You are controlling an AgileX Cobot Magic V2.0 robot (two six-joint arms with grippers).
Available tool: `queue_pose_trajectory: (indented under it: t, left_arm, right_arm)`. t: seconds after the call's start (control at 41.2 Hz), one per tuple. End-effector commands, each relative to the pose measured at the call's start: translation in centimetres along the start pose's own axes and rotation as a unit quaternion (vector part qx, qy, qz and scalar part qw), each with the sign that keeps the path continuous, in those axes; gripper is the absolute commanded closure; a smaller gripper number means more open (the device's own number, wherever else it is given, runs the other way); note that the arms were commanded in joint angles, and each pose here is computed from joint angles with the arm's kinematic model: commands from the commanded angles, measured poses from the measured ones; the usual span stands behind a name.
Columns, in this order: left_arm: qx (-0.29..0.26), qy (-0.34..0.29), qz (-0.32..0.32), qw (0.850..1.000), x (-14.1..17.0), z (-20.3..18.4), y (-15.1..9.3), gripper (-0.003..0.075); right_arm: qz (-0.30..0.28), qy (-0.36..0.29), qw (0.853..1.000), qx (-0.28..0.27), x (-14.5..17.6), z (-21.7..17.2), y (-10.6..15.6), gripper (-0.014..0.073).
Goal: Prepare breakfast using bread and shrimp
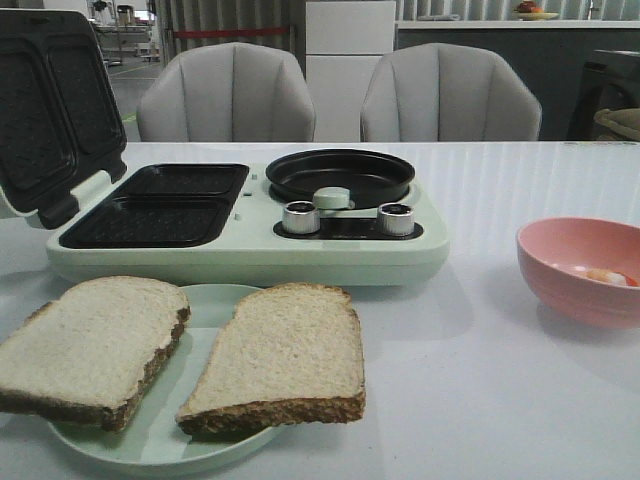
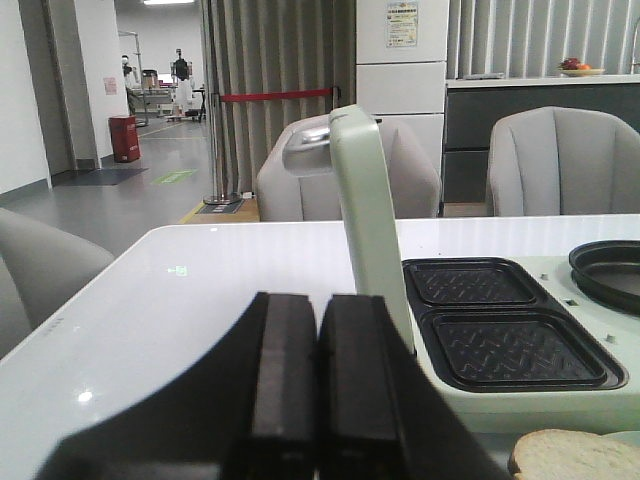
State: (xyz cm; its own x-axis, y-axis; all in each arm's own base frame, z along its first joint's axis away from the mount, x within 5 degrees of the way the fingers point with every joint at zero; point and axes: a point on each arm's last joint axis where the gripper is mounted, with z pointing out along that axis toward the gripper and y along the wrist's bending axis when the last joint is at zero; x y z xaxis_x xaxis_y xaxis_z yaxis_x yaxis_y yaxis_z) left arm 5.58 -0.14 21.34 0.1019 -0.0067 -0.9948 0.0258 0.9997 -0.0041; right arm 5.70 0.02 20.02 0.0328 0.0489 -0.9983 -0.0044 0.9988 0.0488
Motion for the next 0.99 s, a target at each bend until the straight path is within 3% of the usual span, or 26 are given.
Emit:
queue_pose_trajectory:
  t: [0.0,0.703,0.97]
  left_arm:
    - [0.002,-0.038,-0.008,0.999,0.2,-0.2,0.0,0.0617]
    - [0.003,-0.055,-0.008,0.998,-0.1,-0.2,-0.1,0.0617]
    - [0.004,-0.116,-0.007,0.993,-4.9,-0.8,-0.1,0.0617]
  right_arm:
    - [-0.006,-0.062,0.998,0.001,-1.2,-0.2,0.0,0.0559]
    - [-0.006,-0.082,0.997,0.001,-1.6,-0.3,0.0,0.0559]
    - [-0.017,-0.104,0.994,-0.002,-6.1,-1.3,0.3,0.0559]
